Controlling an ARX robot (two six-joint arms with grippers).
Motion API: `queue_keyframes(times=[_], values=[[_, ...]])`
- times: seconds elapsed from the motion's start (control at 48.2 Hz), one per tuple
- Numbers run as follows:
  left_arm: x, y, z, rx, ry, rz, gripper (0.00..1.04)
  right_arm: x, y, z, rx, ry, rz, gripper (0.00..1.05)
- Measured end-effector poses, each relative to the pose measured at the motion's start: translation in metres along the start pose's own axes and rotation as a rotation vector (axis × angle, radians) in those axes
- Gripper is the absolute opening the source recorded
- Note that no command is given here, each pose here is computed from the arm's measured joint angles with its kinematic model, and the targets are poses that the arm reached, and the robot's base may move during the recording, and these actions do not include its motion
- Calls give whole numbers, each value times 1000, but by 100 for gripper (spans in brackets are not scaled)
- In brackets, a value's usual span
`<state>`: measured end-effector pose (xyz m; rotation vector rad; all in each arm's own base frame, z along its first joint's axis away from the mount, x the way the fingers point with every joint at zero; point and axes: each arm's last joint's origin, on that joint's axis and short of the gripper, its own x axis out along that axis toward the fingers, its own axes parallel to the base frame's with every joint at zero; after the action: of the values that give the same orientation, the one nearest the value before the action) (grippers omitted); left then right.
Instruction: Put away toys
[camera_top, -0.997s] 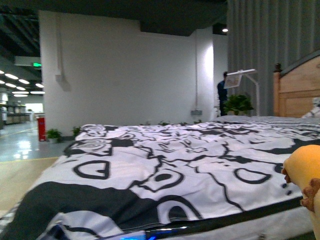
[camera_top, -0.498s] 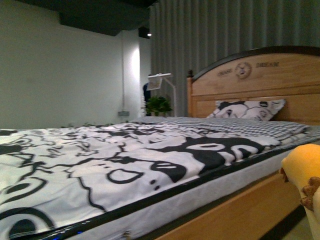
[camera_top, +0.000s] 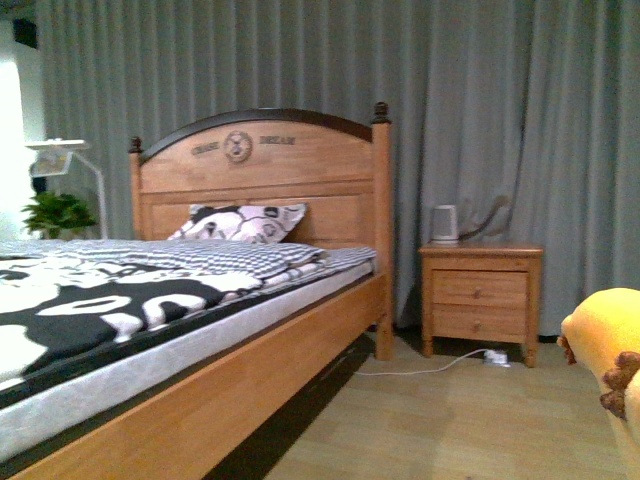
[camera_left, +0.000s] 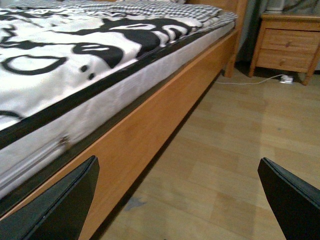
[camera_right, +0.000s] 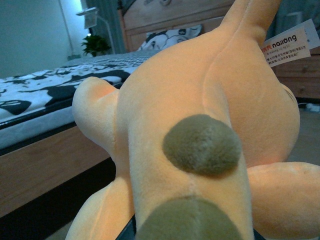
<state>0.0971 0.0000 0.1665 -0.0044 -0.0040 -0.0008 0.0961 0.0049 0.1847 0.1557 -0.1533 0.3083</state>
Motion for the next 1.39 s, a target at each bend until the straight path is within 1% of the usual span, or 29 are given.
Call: queue_keyframes(times=[0.353, 0.478, 1.059, 1.204, 1.391], values=[[0, 0, 0, 0, 0, -7, 99, 0, 0, 0, -1, -2, -11, 9], [0, 0, 0, 0, -1, 0, 99, 0, 0, 0, -1, 0, 5, 9], [0, 0, 0, 0, -1, 5, 99, 0, 0, 0, -1, 2, 13, 9], [0, 0, 0, 0, 0, -6, 99, 0, 0, 0, -1, -3, -12, 9], [0, 0, 0, 0, 0, -2, 99, 0, 0, 0, -1, -2, -5, 9]])
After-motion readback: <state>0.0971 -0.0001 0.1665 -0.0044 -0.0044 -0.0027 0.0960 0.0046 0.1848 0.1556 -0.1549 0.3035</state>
